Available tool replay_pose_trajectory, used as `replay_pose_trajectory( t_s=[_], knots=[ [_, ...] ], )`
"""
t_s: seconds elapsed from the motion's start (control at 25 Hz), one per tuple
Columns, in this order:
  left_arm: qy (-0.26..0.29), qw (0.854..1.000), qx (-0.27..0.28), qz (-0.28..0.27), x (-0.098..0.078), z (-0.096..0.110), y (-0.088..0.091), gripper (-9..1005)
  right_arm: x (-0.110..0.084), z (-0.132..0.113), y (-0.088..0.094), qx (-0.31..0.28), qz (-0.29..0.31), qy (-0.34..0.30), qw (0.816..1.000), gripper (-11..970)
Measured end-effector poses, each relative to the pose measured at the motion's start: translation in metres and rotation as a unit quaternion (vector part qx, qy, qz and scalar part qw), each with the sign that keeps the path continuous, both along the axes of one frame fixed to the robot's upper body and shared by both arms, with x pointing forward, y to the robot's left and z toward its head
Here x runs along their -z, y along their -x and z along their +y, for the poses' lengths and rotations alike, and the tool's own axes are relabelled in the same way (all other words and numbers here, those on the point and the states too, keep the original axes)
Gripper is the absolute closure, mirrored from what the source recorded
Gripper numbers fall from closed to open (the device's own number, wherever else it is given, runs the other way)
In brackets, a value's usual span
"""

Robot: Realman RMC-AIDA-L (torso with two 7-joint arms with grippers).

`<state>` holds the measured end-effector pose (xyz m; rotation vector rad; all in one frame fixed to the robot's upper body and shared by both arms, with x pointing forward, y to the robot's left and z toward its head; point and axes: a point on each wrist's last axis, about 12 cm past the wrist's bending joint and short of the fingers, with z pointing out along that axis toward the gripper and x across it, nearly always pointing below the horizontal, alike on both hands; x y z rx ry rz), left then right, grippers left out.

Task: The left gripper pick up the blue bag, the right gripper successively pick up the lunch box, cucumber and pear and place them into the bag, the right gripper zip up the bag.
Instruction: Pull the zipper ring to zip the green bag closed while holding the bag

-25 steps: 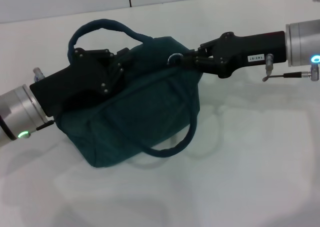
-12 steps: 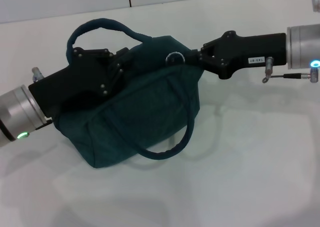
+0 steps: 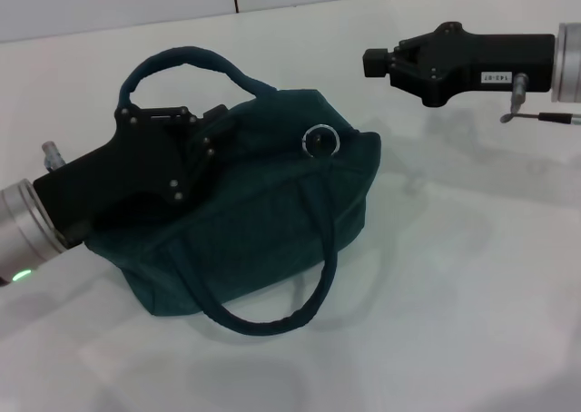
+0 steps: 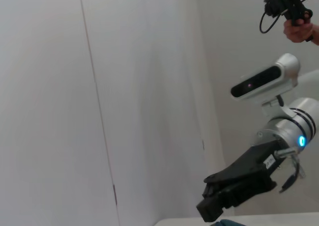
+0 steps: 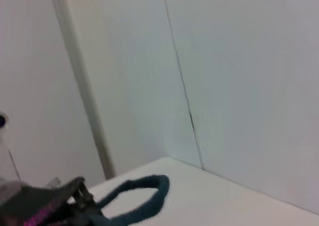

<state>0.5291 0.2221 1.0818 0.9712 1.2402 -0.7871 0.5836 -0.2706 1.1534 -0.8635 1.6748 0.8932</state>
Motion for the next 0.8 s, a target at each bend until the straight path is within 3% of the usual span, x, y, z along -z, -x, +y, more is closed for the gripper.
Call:
replay_pose_trajectory(
  t_s=[0.32,0.52,0.8],
  knots=[
    [-0.002,1.000,0.002,0.003,0.002,0.000,0.001,937,-0.011,0.009,0.014,-0.071,0.017,-0.047,0.996,901],
    [-0.003,1.000,0.007,0.003,0.002,-0.003,0.001,937,-0.009,0.009,0.020,-0.087,0.042,-0.054,0.994,696],
    [-0.004,1.000,0.010,0.001,0.002,-0.003,0.002,937,0.002,0.005,0.025,-0.083,0.063,-0.045,0.994,662]
  ],
)
